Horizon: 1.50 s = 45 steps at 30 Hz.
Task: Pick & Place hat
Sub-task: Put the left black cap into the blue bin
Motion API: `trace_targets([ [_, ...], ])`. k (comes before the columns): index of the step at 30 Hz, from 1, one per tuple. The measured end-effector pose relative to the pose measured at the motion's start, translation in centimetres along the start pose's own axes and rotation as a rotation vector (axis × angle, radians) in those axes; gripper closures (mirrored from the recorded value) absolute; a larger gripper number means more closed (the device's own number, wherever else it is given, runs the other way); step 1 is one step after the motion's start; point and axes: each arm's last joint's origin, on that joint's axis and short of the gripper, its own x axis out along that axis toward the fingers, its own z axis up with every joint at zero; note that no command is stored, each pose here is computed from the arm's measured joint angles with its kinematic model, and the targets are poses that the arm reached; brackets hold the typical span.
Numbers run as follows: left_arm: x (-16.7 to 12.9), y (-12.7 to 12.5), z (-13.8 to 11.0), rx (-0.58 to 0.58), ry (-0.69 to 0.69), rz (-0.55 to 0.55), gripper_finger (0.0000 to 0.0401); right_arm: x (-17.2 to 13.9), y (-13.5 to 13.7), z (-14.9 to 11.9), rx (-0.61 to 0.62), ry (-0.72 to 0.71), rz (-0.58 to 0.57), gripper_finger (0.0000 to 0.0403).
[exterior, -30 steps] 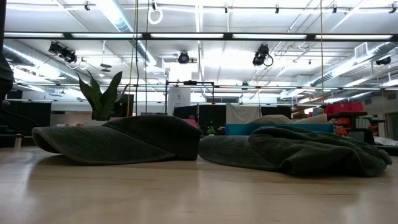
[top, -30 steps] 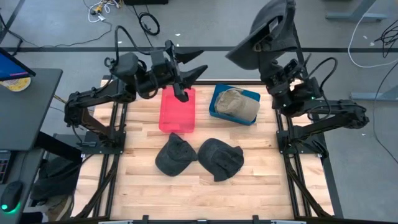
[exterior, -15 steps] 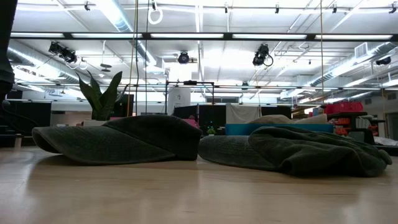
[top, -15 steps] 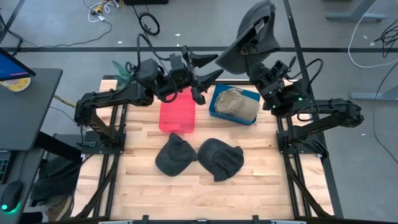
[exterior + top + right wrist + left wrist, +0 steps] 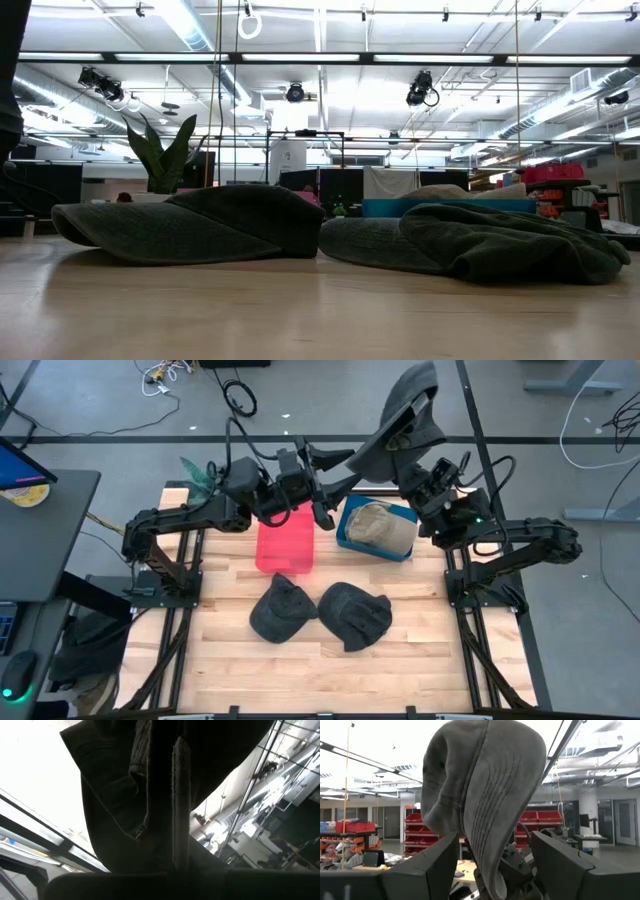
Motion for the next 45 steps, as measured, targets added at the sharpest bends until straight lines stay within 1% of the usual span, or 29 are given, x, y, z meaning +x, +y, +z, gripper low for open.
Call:
trace_targets([
  [5,0.0,0.0,0.2,-0.003,-0.022,0.002,0.0175,0.0,-0.2,-0.4,0.024,0.016,0.01,0.0401],
  [11,0.0,0.0,0.2,-0.003,-0.016,0.001,0.0233,0.0,-0.2,-0.5,0.057,0.022,0.015,0.0401],
  [15,0.0,0.0,0.2,-0.003,-0.014,0.0,0.0283,0.0,-0.2,-0.6,0.071,0.031,0.026,0.0401],
  [21,0.0,0.1,0.2,0.006,-0.01,0.02,0.0376,0.0,-0.1,-0.4,0.074,0.024,0.035,0.0399],
  [22,0.0,0.1,0.2,0.007,-0.01,0.021,0.0385,0.0,-0.1,-0.4,0.079,0.024,0.035,0.0394],
  [24,0.0,0.2,0.1,0.01,-0.008,0.029,0.0387,0.0,-0.1,-0.4,0.1,0.027,0.036,0.0377],
  [26,0.0,0.2,0.2,0.022,-0.008,0.032,0.0386,0.0,-0.1,-0.5,0.101,0.035,0.044,0.0353],
  [29,0.0,0.1,0.1,0.076,0.0,0.025,0.0389,0.0,-0.1,-0.6,0.104,0.053,0.053,0.0307],
  [32,-0.1,0.0,0.2,0.11,0.0,0.028,0.0389,0.0,0.0,-0.6,0.102,0.077,0.088,0.0256],
  [37,-0.8,0.2,1.8,0.212,-0.032,0.055,0.0389,0.0,0.2,-0.6,0.101,0.112,0.124,0.0172],
  [40,-1.3,0.4,2.8,0.266,-0.042,0.086,0.0389,-0.1,0.1,-1.0,0.105,0.17,0.142,0.0129],
  [43,-2.1,0.7,4.2,0.34,-0.052,0.132,0.0389,-0.1,-0.1,-1.6,0.114,0.256,0.152,0.0098],
  [45,-2.8,1.0,5.2,0.389,-0.039,0.154,0.0389,-0.2,-0.2,-2.0,0.12,0.313,0.155,0.0086],
])
